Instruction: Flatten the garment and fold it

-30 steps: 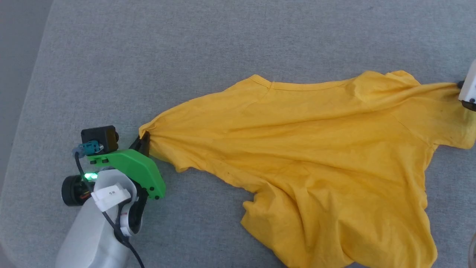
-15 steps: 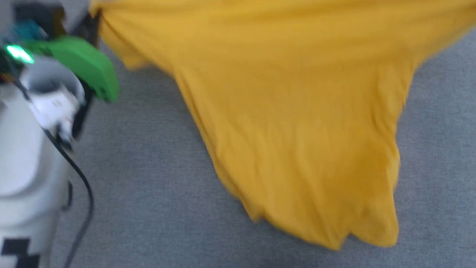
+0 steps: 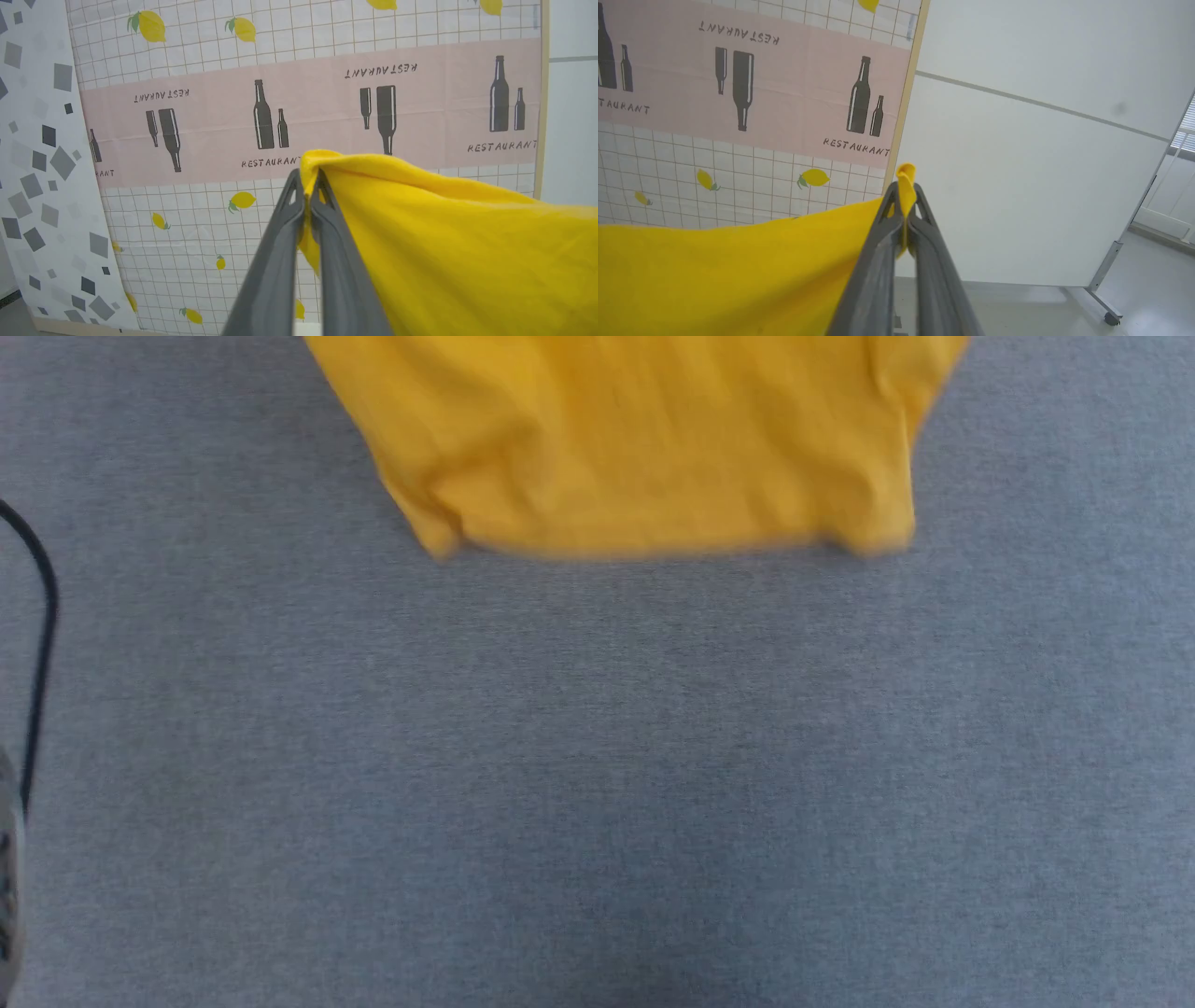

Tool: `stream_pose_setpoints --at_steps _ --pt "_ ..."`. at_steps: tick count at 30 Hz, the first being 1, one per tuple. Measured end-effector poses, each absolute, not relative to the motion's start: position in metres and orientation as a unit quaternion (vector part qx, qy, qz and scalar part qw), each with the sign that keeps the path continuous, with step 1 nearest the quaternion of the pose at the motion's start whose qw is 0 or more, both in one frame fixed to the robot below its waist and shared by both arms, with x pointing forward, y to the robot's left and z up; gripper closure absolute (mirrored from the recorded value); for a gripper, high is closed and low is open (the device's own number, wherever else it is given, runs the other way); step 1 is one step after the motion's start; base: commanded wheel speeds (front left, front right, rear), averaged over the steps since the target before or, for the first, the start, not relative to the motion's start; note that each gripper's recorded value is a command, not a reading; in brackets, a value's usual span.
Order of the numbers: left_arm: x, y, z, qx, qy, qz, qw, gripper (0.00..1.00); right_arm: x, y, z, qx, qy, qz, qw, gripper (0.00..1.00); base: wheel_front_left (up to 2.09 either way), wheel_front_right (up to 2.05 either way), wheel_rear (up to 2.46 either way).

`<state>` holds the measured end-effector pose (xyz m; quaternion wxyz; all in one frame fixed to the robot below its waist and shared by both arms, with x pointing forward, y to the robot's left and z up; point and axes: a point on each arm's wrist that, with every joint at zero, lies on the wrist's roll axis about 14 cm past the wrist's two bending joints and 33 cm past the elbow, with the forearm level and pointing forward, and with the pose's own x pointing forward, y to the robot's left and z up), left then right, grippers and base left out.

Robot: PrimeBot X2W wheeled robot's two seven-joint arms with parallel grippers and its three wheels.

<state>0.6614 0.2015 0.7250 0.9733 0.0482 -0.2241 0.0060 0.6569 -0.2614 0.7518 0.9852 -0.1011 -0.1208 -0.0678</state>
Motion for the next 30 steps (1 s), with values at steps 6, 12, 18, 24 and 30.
stream_pose_setpoints --at_steps 6,12,18,24,30 --pt "0.661 0.192 0.776 0.023 -0.333 0.007 0.943 1.0 0.648 -0.254 0.818 -0.12 -0.246 -0.064 0.96 1.0 0.0 0.0 0.0" --pt "0.665 0.193 0.759 0.018 -0.309 -0.007 0.951 1.0 0.655 -0.251 0.81 -0.128 -0.232 -0.05 0.963 1.0 0.0 0.0 0.0" --pt "0.665 0.19 0.613 0.016 -0.099 -0.046 0.994 1.0 0.662 -0.253 0.685 -0.106 -0.088 -0.017 0.99 1.0 0.0 0.0 0.0" --pt "0.603 0.187 0.485 -0.05 0.103 -0.068 0.991 1.0 0.617 -0.251 0.561 -0.06 0.051 0.012 0.997 1.0 0.0 0.0 0.0" --pt "0.516 0.174 0.427 -0.126 0.204 -0.078 0.968 1.0 0.538 -0.263 0.482 -0.004 0.168 0.007 0.986 1.0 0.0 0.0 0.0"
